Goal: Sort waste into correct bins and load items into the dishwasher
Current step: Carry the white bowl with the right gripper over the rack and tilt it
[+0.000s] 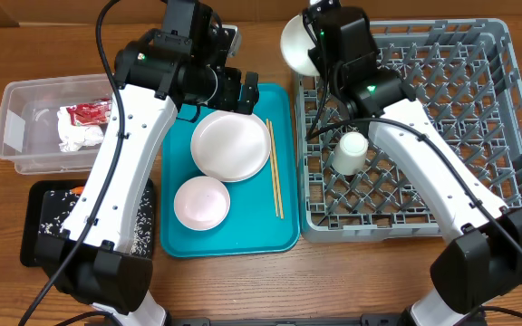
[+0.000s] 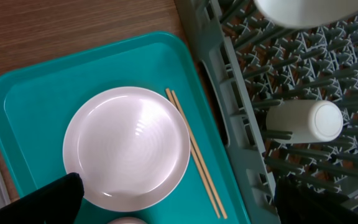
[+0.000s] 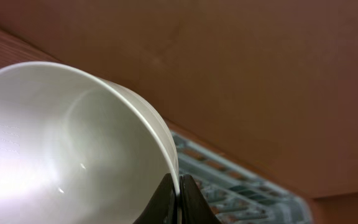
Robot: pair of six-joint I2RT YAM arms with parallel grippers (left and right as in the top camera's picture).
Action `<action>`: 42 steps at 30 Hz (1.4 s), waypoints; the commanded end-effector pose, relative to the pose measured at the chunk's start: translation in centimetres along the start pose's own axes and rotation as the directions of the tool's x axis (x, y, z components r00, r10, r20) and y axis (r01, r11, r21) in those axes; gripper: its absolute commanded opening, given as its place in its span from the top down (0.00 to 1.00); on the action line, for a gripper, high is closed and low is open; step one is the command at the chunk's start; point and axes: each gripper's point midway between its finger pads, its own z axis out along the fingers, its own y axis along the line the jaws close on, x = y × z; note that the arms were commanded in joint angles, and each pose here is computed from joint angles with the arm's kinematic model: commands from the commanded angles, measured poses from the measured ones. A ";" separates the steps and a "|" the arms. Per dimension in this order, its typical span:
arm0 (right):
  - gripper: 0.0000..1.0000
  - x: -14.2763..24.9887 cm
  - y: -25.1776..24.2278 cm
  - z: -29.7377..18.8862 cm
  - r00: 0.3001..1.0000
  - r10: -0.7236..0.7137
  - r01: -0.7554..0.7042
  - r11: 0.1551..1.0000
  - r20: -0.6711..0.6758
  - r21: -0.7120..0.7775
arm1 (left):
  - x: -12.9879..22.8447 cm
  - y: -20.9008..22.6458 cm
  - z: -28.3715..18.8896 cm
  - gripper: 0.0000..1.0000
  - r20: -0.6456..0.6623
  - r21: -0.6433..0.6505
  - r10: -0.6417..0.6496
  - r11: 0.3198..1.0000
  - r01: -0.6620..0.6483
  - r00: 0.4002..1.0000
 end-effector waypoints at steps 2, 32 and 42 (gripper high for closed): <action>0.96 1.1 -6.5 1.1 0.972 -0.223 0.232 0.957 -0.071 0.172 | -0.6 0.2 -1.0 0.00 0.030 -0.017 0.017 1.000 -0.017 0.999; 0.96 8.1 -5.2 9.2 0.851 -0.431 0.488 0.861 -0.298 0.147 | -0.6 0.2 -1.0 0.00 0.030 -0.017 0.017 1.000 -0.017 0.999; 0.96 9.2 -3.2 8.7 0.837 -0.441 0.489 0.868 -0.325 0.082 | -0.6 0.2 -1.0 0.00 0.030 -0.017 0.017 1.000 -0.017 0.999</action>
